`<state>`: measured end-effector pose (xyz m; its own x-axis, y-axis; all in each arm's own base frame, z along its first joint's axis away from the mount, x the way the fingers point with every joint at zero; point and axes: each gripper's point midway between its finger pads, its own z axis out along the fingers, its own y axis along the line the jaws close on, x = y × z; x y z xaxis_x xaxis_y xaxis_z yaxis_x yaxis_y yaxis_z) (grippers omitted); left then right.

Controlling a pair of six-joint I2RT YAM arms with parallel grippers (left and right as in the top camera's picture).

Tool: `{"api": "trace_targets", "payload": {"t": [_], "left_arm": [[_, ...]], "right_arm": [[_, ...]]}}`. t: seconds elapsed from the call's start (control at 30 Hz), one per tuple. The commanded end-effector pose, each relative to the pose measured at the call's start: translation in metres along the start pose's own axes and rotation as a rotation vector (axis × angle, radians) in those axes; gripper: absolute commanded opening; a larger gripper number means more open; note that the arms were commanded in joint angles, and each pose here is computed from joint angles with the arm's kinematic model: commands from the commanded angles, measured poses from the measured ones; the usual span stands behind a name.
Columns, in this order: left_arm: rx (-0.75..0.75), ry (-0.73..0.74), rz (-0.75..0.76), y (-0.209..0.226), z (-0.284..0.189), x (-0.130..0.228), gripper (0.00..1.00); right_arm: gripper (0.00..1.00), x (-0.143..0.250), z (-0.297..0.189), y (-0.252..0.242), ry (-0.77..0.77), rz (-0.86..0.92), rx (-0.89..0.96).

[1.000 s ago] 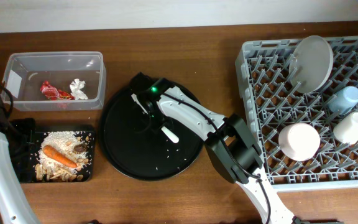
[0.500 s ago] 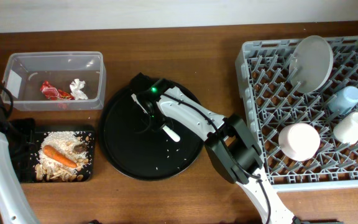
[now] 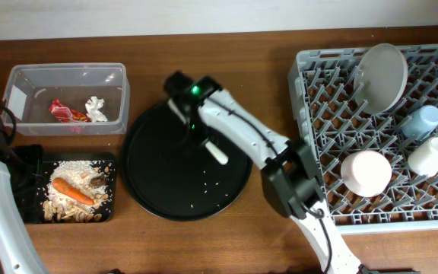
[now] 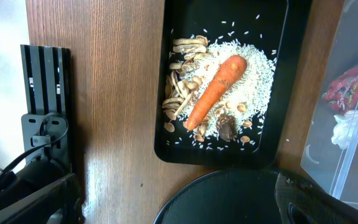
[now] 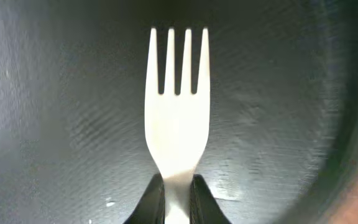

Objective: Sort waste into correct bins and load items into the dishwasher rack
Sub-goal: 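Carry the fork to the rack and insert it upright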

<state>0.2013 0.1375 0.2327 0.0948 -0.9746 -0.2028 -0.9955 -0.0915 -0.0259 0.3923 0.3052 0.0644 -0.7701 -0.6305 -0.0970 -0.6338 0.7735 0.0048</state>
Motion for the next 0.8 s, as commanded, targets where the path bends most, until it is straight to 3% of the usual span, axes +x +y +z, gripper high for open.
{"api": "trace_targets", "payload": {"t": [0.0,0.13,0.33,0.57,0.63,0.77], "left_arm": [[0.001,-0.004,-0.017,0.002,-0.001,-0.001,0.99],[0.001,-0.004,-0.017,0.002,-0.001,-0.001,0.99],[0.001,-0.004,-0.017,0.002,-0.001,-0.001,0.99],[0.001,-0.004,-0.017,0.002,-0.001,-0.001,0.99],[0.001,-0.004,-0.017,0.002,-0.001,-0.001,0.99],[0.001,-0.004,-0.017,0.002,-0.001,-0.001,0.99]], "right_arm": [[0.04,-0.015,-0.061,-0.059,-0.112,0.121,0.025],[0.04,0.001,-0.111,-0.131,-0.174,0.252,0.076],[0.05,0.071,-0.138,-0.248,-0.151,0.481,0.115],[0.06,0.108,-0.139,-0.298,-0.143,0.608,0.127],[0.19,0.108,-0.138,-0.297,-0.147,0.613,0.099],[0.20,0.109,-0.125,-0.290,-0.103,0.606,0.077]]}}
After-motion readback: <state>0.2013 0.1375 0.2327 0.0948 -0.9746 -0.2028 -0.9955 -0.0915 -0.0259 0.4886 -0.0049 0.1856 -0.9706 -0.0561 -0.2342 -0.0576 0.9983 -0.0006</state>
